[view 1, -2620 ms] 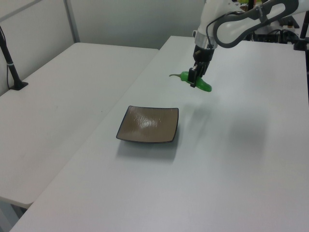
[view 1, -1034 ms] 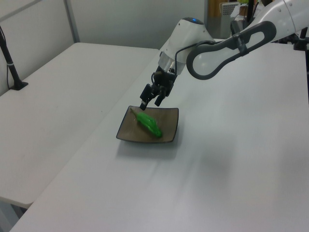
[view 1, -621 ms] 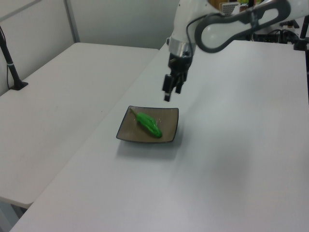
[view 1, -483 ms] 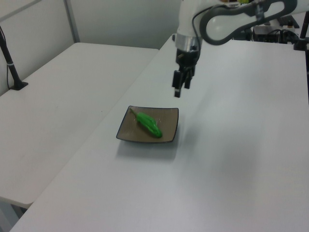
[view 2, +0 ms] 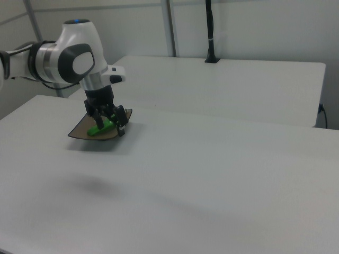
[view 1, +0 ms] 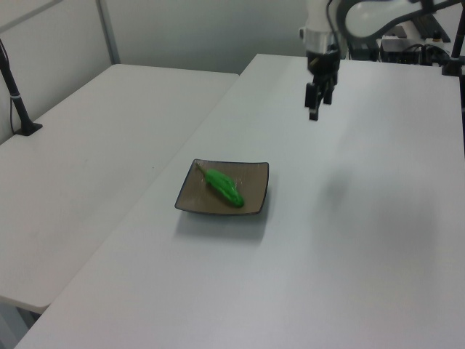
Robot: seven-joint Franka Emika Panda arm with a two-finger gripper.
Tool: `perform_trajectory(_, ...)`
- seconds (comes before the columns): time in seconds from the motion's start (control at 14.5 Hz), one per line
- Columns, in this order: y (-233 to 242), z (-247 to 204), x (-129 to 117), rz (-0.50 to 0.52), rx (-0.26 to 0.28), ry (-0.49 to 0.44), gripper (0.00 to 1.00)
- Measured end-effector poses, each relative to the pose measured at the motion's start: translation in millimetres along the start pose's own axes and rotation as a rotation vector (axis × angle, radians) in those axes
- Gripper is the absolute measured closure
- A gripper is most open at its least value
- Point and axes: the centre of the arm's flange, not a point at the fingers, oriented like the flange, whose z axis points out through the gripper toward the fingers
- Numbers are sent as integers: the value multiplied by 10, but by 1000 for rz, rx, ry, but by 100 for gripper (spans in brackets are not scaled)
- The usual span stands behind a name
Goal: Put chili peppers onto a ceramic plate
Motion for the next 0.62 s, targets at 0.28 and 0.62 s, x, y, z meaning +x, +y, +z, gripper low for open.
perform_trajectory(0.28, 386, -508, -293, 50, 5, 61, 0)
perform_trajectory(0.62, 442, -624, -370, 41, 7, 71, 0)
